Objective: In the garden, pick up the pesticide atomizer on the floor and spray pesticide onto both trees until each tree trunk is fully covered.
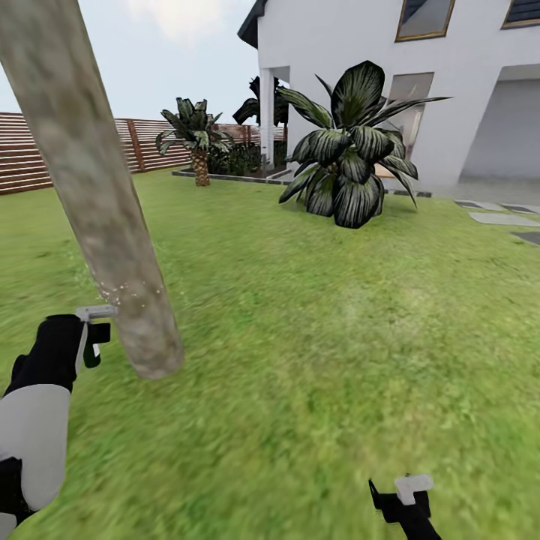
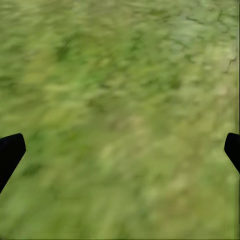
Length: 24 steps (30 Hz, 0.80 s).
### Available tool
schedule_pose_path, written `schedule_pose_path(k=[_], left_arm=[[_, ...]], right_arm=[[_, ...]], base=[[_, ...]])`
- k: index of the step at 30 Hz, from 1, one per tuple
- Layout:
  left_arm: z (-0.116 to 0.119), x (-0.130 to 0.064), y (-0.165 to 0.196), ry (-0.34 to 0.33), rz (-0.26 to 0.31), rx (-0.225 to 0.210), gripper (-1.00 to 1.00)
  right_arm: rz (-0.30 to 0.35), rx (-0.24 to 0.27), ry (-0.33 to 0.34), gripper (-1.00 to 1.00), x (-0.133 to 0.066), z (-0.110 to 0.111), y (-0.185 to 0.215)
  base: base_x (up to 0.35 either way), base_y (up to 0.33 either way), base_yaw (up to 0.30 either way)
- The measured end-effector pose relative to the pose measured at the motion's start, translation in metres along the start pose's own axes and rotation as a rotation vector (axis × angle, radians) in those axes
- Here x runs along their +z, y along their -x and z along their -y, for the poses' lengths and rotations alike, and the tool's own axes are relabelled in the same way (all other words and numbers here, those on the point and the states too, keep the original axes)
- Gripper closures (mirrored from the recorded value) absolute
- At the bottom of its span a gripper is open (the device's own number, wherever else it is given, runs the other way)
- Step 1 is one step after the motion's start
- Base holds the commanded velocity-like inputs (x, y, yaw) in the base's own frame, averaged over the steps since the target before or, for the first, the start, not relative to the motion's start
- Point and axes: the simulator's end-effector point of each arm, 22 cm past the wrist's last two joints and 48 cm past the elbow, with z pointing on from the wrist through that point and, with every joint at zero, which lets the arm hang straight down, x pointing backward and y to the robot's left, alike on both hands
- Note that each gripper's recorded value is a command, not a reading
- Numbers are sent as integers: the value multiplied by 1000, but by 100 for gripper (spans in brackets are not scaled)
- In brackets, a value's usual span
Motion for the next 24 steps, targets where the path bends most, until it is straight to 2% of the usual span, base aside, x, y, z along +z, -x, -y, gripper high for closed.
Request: schedule_pose_path(k=[12, 24], left_arm=[[0, 1, -1, -1, -2, -1, 100], [0, 1, -2, 0, -5, 0, 100]], right_arm=[[0, 0, 1, -100, 0, 0, 0], [-1, 0, 1, -100, 0, 0, 0]], base=[[215, -188, 0], [42, -266, 5]])
